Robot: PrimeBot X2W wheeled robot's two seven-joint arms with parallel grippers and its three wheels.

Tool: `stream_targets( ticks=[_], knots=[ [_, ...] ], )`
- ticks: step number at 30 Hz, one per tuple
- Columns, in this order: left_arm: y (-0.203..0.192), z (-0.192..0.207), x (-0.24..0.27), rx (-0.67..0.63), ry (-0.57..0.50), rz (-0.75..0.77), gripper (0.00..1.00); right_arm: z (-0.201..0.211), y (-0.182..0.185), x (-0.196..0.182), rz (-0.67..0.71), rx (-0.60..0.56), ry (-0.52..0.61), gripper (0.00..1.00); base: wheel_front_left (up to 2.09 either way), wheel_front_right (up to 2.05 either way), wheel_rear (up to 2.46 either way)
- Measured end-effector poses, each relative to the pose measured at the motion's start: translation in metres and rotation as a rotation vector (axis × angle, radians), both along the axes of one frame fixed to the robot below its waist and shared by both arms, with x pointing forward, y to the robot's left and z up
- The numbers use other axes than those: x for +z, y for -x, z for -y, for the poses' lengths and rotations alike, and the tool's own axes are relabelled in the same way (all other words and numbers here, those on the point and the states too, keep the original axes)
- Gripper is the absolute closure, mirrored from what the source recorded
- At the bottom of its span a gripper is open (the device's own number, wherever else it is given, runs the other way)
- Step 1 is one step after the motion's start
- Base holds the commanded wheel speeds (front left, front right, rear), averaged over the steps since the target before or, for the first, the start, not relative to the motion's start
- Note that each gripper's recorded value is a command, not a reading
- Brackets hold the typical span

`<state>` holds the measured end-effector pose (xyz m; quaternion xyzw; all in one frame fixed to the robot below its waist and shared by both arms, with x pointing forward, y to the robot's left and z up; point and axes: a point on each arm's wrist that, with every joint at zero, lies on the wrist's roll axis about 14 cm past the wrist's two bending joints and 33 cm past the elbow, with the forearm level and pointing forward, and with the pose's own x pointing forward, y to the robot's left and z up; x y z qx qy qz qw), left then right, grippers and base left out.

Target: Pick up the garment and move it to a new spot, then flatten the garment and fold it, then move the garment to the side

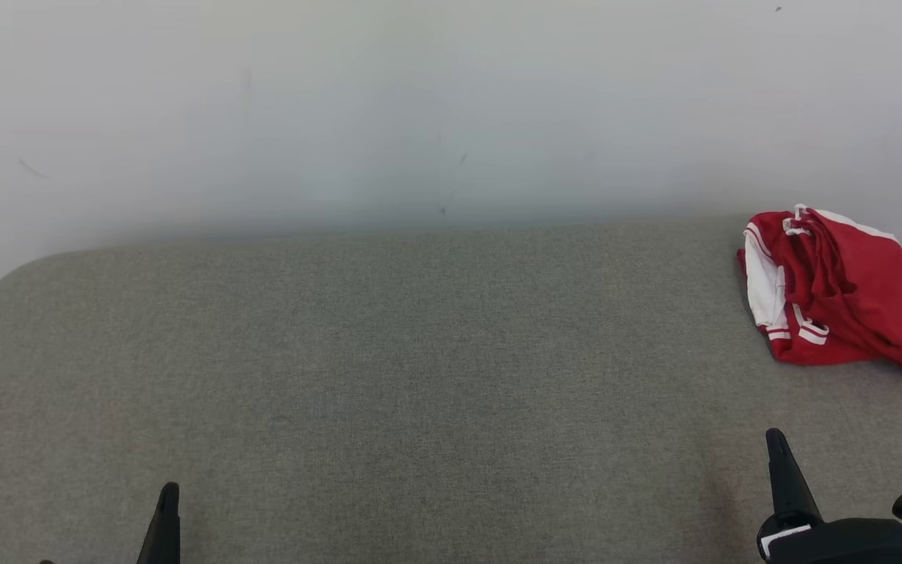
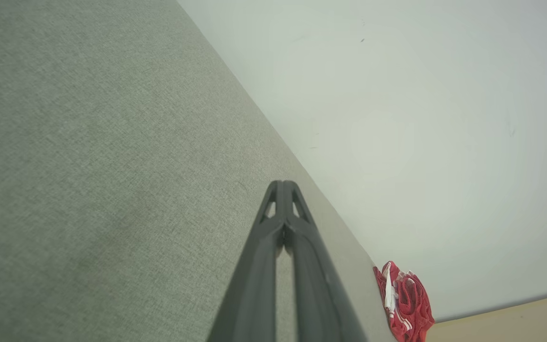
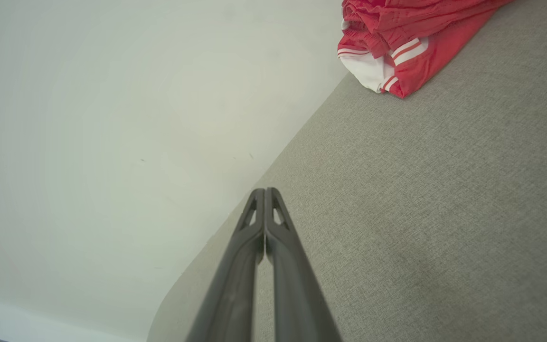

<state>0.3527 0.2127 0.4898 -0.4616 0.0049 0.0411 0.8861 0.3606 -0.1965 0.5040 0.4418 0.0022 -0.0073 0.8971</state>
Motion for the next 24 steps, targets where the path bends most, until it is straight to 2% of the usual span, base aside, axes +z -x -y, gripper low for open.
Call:
stream_targets(
  ticks=[24],
  knots=[
    [-0.013,0.005,0.005,-0.012,0.241,0.016,1.00,0.002,-0.010,0.000,-0.006,-0.003,-0.255,1.00,0.00,0.00,0.00]
  ],
)
